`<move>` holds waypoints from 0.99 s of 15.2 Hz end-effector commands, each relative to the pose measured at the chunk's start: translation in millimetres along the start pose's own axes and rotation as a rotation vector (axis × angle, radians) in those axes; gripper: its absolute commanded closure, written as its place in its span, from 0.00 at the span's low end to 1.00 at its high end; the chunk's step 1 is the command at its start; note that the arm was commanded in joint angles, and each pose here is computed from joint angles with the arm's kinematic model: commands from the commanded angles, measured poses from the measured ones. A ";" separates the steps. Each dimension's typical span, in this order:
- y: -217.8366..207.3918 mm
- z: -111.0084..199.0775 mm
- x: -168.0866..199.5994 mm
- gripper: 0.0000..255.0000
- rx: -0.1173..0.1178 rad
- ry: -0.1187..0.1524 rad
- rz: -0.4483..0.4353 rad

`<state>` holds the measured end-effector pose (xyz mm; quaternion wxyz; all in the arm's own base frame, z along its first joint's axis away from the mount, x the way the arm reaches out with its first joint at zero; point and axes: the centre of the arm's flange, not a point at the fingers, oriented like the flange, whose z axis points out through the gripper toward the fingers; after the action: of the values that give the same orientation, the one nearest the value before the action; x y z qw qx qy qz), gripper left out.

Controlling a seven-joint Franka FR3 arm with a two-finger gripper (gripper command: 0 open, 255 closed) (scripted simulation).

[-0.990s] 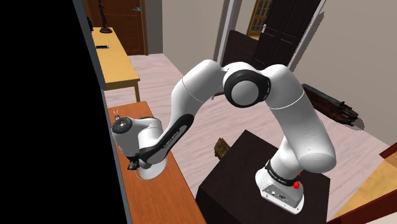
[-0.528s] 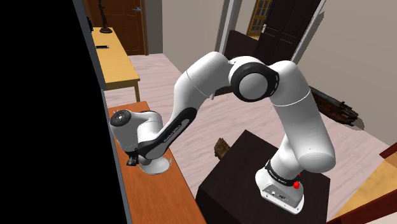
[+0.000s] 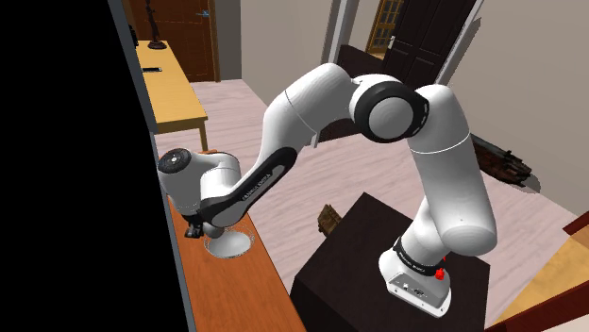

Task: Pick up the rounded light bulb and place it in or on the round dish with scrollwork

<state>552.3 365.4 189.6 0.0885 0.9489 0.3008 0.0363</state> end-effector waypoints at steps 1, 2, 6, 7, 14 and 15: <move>2.4 -10.7 -0.9 1.00 0.000 0.000 0.000; 3.4 -15.9 -0.8 1.00 0.000 0.000 0.000; 7.4 -36.6 -0.5 1.00 0.000 0.000 0.000; 8.4 -41.8 -0.4 1.00 0.000 0.000 0.000; 12.3 -57.3 -59.3 1.00 0.000 0.000 0.000; 11.3 -52.1 -59.4 1.00 0.000 0.000 0.000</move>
<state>508.1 332.6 244.3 0.0885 0.9488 0.3010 0.0363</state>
